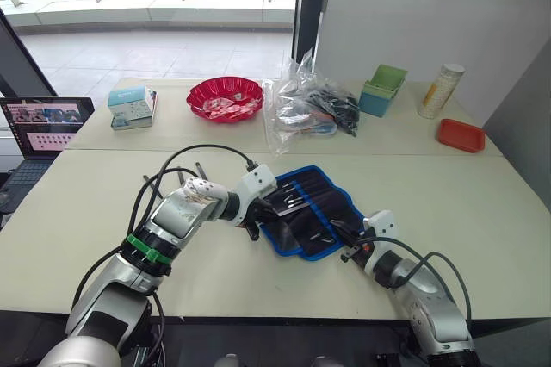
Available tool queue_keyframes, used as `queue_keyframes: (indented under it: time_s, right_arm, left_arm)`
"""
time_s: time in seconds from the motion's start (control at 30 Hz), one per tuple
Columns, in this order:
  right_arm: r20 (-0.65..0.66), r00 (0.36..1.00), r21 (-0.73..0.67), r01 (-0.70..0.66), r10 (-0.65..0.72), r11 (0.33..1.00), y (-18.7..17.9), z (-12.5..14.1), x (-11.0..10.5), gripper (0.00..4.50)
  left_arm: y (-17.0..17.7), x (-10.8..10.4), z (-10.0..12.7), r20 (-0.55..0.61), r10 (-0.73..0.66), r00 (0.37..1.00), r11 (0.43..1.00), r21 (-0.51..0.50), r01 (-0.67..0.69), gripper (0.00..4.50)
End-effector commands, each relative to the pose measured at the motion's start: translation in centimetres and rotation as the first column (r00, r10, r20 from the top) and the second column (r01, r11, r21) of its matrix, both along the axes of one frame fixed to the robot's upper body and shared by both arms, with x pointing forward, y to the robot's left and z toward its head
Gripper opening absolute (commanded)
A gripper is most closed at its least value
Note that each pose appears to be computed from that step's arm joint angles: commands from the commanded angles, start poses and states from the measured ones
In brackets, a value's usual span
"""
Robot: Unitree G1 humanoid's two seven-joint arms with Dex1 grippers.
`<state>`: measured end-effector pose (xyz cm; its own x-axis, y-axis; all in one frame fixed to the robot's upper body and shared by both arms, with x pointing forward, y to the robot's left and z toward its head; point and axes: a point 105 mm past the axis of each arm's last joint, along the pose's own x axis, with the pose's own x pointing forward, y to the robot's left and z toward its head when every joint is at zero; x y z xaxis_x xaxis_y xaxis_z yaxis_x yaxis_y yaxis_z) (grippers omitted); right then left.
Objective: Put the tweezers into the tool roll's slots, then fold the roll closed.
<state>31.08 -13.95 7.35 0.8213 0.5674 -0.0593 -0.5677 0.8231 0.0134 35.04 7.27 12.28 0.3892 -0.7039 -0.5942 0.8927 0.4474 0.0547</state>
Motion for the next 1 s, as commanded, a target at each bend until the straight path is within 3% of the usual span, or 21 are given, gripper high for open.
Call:
queue_keyframes:
  time_s: [0.03, 0.5, 0.8, 1.0]
  right_arm:
    - [-0.071, 0.997, -0.006, 0.005, -0.005, 1.000, 0.1, -1.9, -0.6, 0.00]
    - [-0.074, 0.997, -0.006, 0.000, -0.001, 1.000, 0.4, -1.9, -0.6, 0.00]
    - [-0.079, 0.997, -0.008, 0.005, -0.006, 1.000, 0.4, -2.0, -0.6, 0.00]
    - [-0.083, 0.997, -0.007, 0.002, -0.003, 1.000, 0.6, -2.2, -0.6, 0.00]
  left_arm:
    - [0.5, 0.5, 0.8, 0.037, 0.004, 0.999, 1.000, 0.015, -0.004, 0.02]
    - [-1.8, 1.1, 1.0, 0.056, -0.044, 0.997, 0.999, -0.027, 0.046, 0.02]
    - [-2.7, 0.2, 0.9, 0.034, -0.125, 0.992, 0.992, -0.020, 0.125, 0.02]
    - [-2.4, 2.1, 1.1, 0.087, -0.047, 0.995, 0.998, -0.026, 0.049, 0.02]
